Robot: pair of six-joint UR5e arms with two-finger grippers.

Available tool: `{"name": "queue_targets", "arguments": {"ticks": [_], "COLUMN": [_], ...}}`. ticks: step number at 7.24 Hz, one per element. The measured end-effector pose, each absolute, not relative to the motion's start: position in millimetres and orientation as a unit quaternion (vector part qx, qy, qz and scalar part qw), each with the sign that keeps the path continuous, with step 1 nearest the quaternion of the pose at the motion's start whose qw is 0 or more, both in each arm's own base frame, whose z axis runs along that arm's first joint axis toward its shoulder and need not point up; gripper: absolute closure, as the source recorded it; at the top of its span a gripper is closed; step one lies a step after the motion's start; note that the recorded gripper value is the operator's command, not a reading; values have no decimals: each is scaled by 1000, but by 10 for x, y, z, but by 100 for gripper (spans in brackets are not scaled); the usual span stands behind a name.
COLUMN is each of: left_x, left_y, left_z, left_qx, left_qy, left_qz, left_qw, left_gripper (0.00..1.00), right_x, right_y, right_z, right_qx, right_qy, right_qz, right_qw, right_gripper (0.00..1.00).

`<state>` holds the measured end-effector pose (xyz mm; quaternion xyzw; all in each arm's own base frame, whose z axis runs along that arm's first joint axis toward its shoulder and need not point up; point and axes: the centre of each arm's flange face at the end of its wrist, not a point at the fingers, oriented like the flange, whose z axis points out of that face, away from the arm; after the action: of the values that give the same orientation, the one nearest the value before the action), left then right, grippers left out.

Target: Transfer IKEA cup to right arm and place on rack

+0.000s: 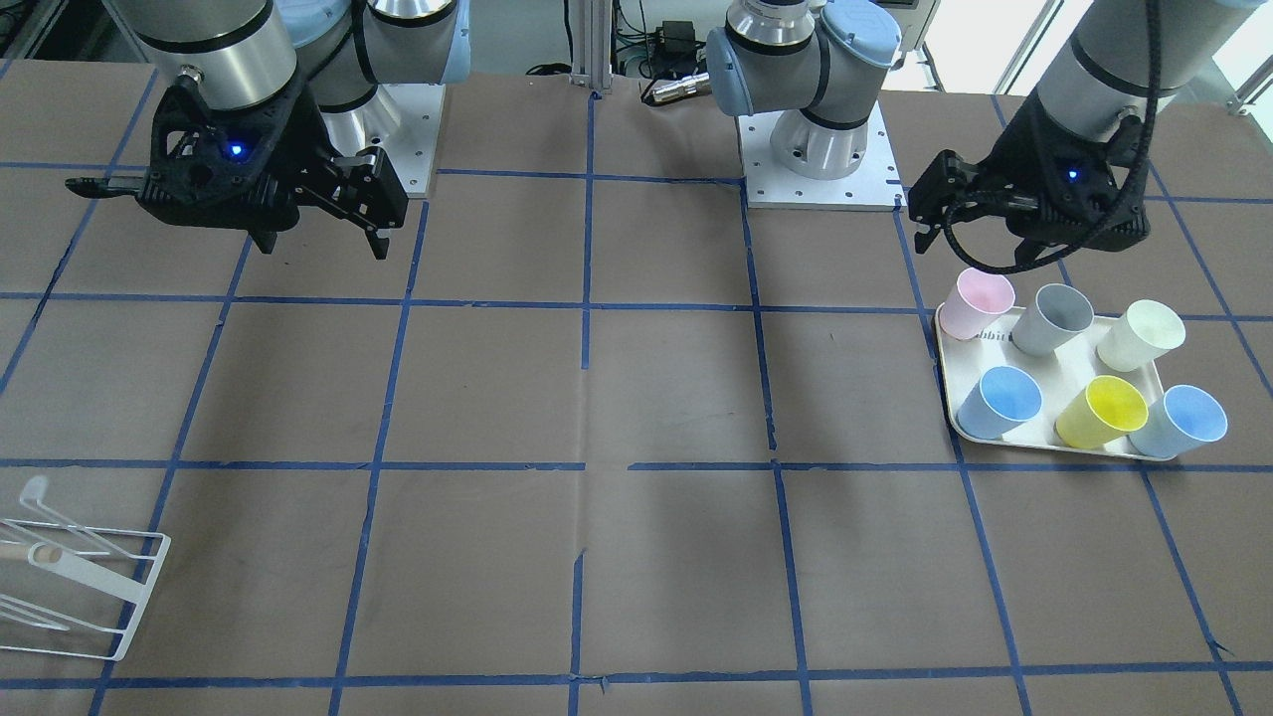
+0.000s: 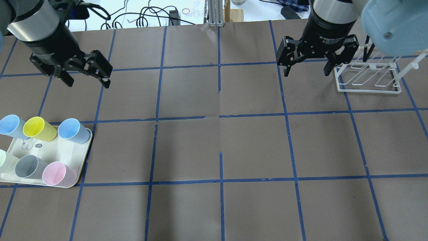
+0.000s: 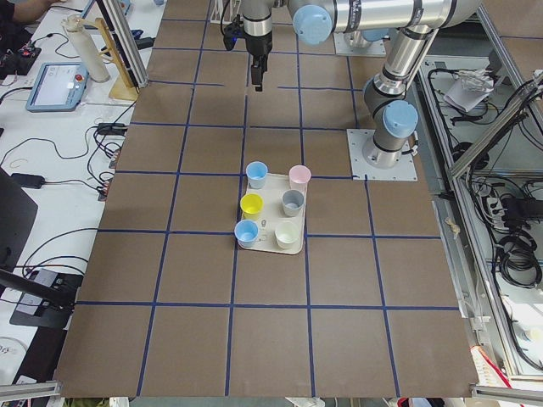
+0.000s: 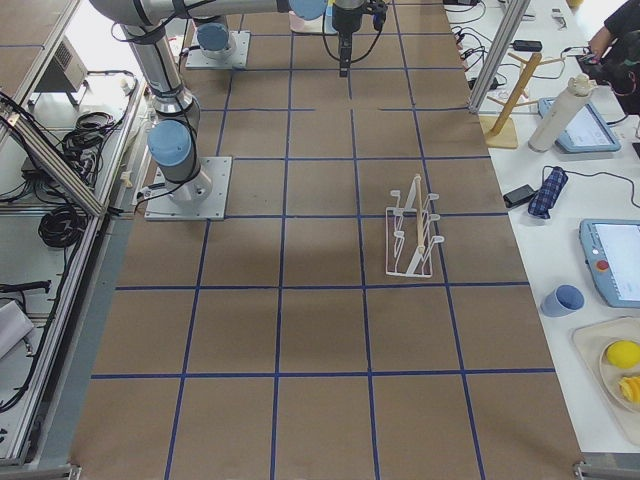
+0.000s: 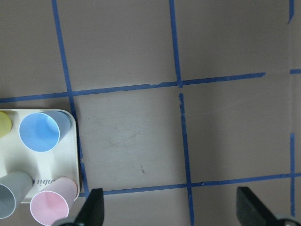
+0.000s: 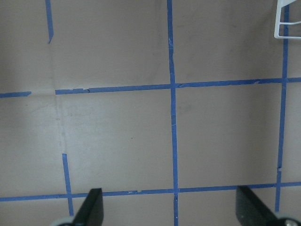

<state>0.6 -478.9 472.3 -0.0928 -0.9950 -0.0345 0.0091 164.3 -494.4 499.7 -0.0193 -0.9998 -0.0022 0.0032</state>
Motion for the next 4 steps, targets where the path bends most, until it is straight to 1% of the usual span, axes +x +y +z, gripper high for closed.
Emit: {"name": "queue_targets", "arguments": {"ticks": [2, 4], "left_x": [841, 1725], "left_y": [-4573, -4337], "left_z": [4379, 4039], "left_qx": [-137, -192], "left_qy": [-989, -981], "left_qz": [-44, -24], "left_qw": [26, 23], "left_gripper": [0, 0], "right_x": [1643, 1642], "right_y": [-4943, -4939], "right_z": [4997, 4997], "right_qx": [-19, -19], "right_qy": [-1000, -1000], "right_qz": [-2, -2], "right_qw": [3, 4], "right_gripper": [0, 0]}}
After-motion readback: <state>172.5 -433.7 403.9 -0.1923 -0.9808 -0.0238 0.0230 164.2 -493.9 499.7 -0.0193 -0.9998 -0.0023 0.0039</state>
